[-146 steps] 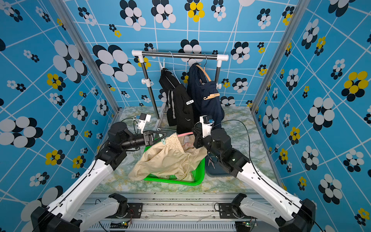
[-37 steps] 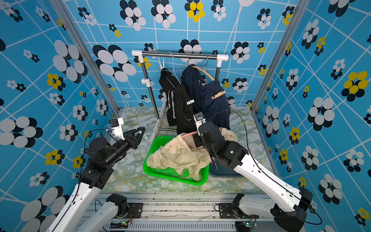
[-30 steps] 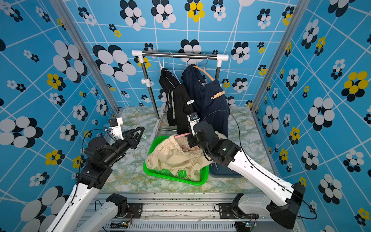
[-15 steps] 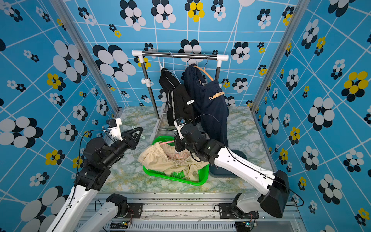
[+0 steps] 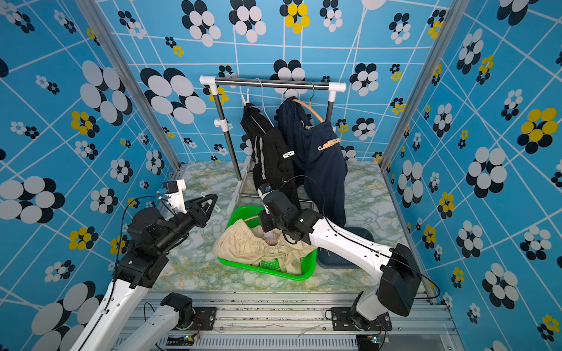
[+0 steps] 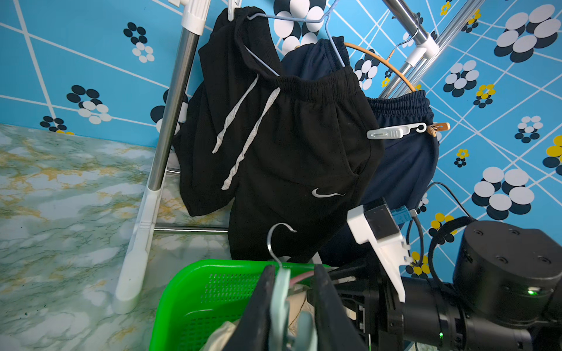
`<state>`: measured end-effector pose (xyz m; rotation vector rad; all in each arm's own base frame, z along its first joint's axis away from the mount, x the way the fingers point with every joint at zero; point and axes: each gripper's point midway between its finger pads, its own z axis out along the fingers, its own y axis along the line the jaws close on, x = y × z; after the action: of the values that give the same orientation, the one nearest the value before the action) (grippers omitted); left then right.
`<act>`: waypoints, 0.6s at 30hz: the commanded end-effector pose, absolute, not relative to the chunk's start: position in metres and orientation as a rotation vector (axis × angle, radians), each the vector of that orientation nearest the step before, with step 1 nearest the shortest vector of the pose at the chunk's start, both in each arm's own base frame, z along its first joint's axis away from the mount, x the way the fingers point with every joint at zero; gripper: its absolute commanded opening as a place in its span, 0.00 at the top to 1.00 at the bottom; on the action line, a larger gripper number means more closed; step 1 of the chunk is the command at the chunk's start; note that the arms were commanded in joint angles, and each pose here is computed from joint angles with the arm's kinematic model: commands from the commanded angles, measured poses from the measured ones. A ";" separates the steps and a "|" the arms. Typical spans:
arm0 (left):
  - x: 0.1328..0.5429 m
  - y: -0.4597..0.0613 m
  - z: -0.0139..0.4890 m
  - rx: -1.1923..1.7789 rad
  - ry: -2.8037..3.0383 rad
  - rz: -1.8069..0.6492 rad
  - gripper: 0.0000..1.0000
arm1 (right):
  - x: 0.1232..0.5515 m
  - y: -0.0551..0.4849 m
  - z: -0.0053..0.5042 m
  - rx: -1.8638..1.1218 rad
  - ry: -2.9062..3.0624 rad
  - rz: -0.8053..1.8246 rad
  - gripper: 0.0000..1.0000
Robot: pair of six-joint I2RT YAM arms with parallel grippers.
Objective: Remove the clothespins securing shorts to the hanger
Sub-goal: Place the hanger in the basket.
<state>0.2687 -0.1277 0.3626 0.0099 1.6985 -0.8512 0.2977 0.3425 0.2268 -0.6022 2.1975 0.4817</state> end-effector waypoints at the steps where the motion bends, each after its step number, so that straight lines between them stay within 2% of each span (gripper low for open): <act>1: 0.269 -0.134 0.356 -0.010 1.721 -0.914 1.00 | 0.305 0.343 0.239 -0.593 2.165 0.456 0.73; 6: 0.275 -0.149 0.341 -0.027 1.755 -0.962 1.00 | 0.301 0.342 0.249 -0.610 2.141 0.474 0.68; 11: 0.285 -0.166 0.330 -0.071 1.788 -1.027 1.00 | 0.279 0.351 0.274 -0.677 2.006 0.665 0.64; 18: 0.297 -0.198 0.322 -0.086 1.849 -1.125 1.00 | 0.263 0.363 0.292 -0.696 1.855 0.809 0.63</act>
<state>0.2944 -0.1884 0.3040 -0.0787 1.8911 -1.0710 0.2704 0.3477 0.2728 -0.6639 1.9650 0.7211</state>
